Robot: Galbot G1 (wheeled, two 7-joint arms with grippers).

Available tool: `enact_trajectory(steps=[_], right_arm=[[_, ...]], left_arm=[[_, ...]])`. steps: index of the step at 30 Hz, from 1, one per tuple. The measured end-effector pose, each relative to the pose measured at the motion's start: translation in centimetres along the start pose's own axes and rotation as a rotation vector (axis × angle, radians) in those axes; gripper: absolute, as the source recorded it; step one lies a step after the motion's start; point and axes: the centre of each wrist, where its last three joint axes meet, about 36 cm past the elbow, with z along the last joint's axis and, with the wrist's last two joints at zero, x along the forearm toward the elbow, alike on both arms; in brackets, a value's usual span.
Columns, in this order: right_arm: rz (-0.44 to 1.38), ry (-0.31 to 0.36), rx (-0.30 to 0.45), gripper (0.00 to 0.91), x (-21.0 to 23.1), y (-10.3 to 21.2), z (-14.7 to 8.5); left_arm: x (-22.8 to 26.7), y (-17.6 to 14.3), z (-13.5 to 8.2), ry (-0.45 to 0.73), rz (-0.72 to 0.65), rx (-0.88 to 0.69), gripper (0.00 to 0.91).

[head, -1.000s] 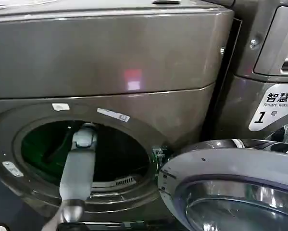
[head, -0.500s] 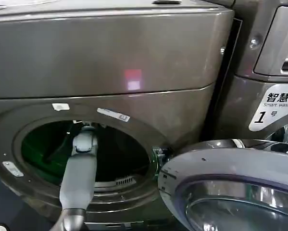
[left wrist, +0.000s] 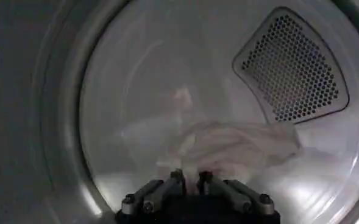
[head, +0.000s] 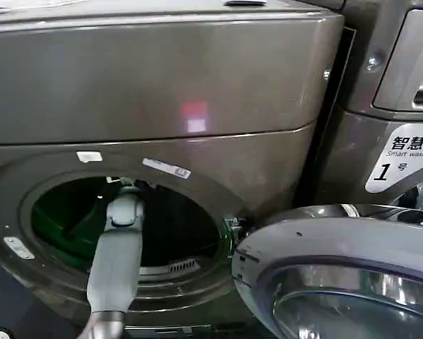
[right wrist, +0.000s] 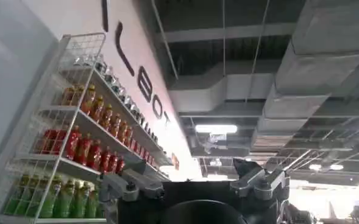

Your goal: Grasp the clothes from the dryer.

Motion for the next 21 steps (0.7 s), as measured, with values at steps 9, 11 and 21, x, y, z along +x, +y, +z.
enact_trajectory(steps=[9, 11, 21], right_arm=[[0.026, 0.022, -0.01, 0.907, 0.1, -0.3, -0.6], [0.036, 0.031, -0.009, 0.907, 0.0, -0.4, -0.7], [0.075, 0.074, 0.0, 0.907, 0.0, -1.2, -0.8]], left_arm=[[-0.1, 0.0, 0.0, 0.004, 0.005, 0.0, 0.0], [-0.1, 0.0, 0.1, 0.005, 0.005, 0.0, 0.0], [-0.4, 0.1, 0.2, 0.005, 0.006, -0.002, 0.0]])
